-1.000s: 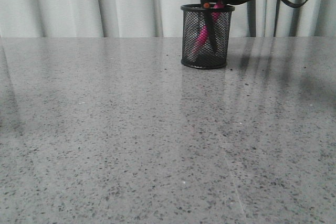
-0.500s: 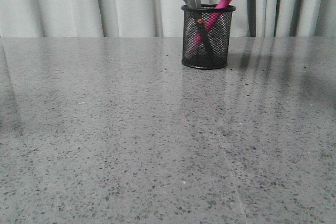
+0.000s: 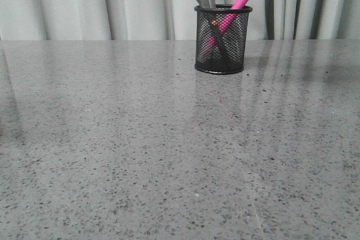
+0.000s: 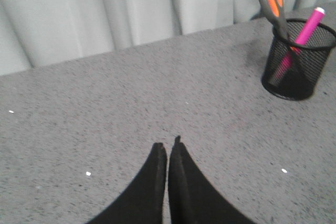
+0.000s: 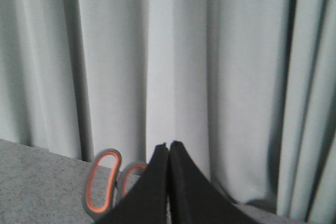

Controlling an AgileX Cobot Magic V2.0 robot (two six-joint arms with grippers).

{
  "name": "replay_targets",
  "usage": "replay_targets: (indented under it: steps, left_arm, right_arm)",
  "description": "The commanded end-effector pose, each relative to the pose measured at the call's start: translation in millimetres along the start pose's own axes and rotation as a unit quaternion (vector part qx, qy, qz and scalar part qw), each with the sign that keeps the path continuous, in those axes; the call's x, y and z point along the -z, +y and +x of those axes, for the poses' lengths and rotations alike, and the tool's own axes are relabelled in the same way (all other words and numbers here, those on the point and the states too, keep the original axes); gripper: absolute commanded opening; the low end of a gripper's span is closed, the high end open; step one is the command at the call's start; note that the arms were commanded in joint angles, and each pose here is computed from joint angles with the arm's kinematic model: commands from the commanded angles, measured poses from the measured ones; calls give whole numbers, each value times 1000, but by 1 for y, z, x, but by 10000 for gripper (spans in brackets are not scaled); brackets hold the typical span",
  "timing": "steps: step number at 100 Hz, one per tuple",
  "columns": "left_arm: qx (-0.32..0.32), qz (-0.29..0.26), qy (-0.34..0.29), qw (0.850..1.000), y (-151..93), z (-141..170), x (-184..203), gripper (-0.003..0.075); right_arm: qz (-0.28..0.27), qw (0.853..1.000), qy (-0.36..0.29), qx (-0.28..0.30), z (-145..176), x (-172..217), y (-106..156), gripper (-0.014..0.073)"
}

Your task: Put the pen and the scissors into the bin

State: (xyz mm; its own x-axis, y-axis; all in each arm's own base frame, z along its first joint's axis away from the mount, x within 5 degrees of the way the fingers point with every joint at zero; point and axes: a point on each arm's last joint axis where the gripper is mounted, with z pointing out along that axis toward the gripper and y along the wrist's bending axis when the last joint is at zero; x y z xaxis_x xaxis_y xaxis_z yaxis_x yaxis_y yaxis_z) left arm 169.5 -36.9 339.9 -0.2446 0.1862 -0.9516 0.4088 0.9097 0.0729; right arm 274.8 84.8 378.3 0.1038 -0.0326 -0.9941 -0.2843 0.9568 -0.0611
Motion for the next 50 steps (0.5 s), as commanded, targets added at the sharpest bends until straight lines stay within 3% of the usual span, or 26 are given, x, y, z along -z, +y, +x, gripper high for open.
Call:
replay_targets:
  steps: [1,23,50]
  left_arm:
    - [19,-54,-57,997,6,-10,13,-19]
    - [41,-141,-103,984,7,24,37,-19]
    - [61,-148,-135,978,-10,67,62,-19]
  right_arm:
    - [21,998,-55,13,-18,31,-11,-76]
    - [40,995,-93,18,10,107,-12,-76]
    - [42,993,-113,18,61,183,-5,-76]
